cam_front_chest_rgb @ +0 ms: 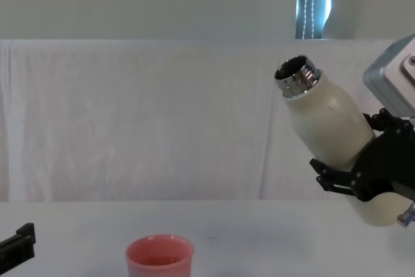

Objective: Grasp the thermos with one hand and pour water into the cup lid.

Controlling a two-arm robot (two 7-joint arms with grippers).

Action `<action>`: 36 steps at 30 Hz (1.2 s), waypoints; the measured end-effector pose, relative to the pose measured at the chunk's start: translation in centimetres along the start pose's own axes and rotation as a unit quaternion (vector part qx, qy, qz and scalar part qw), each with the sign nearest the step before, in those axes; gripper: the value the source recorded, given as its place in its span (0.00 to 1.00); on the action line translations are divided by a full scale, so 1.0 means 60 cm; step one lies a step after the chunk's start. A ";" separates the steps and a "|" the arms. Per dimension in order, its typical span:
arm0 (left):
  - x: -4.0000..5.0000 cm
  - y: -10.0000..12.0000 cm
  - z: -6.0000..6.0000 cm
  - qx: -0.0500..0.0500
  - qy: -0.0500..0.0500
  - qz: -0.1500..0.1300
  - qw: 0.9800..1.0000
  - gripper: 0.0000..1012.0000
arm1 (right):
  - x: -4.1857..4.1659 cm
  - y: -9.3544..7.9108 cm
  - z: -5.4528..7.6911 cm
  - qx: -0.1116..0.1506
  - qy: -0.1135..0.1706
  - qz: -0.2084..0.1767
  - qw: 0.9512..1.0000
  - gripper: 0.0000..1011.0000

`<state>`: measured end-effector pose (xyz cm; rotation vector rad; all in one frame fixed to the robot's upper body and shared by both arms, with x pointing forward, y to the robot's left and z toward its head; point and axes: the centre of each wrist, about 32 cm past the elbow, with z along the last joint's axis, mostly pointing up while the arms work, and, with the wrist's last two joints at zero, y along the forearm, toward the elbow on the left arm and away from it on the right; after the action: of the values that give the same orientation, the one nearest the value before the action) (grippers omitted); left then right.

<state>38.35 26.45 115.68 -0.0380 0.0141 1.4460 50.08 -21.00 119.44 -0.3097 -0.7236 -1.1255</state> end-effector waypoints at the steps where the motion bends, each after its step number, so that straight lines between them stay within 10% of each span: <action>1: 0.000 0.000 0.000 0.000 0.000 0.000 1.000 0.99 | 0.000 0.000 0.000 0.000 0.000 0.000 1.000 0.94; 18: 0.000 0.000 0.000 0.000 0.000 0.000 1.000 0.99 | 0.000 -0.001 0.000 0.003 -0.002 0.002 1.000 0.94; 36: 0.000 0.000 0.000 0.000 0.000 0.000 1.000 0.99 | 0.003 0.021 -0.008 0.041 -0.092 0.050 0.994 0.94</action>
<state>38.35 26.45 115.68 -0.0380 0.0141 1.4460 51.42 -20.85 119.38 -0.3797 -0.9052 -0.9784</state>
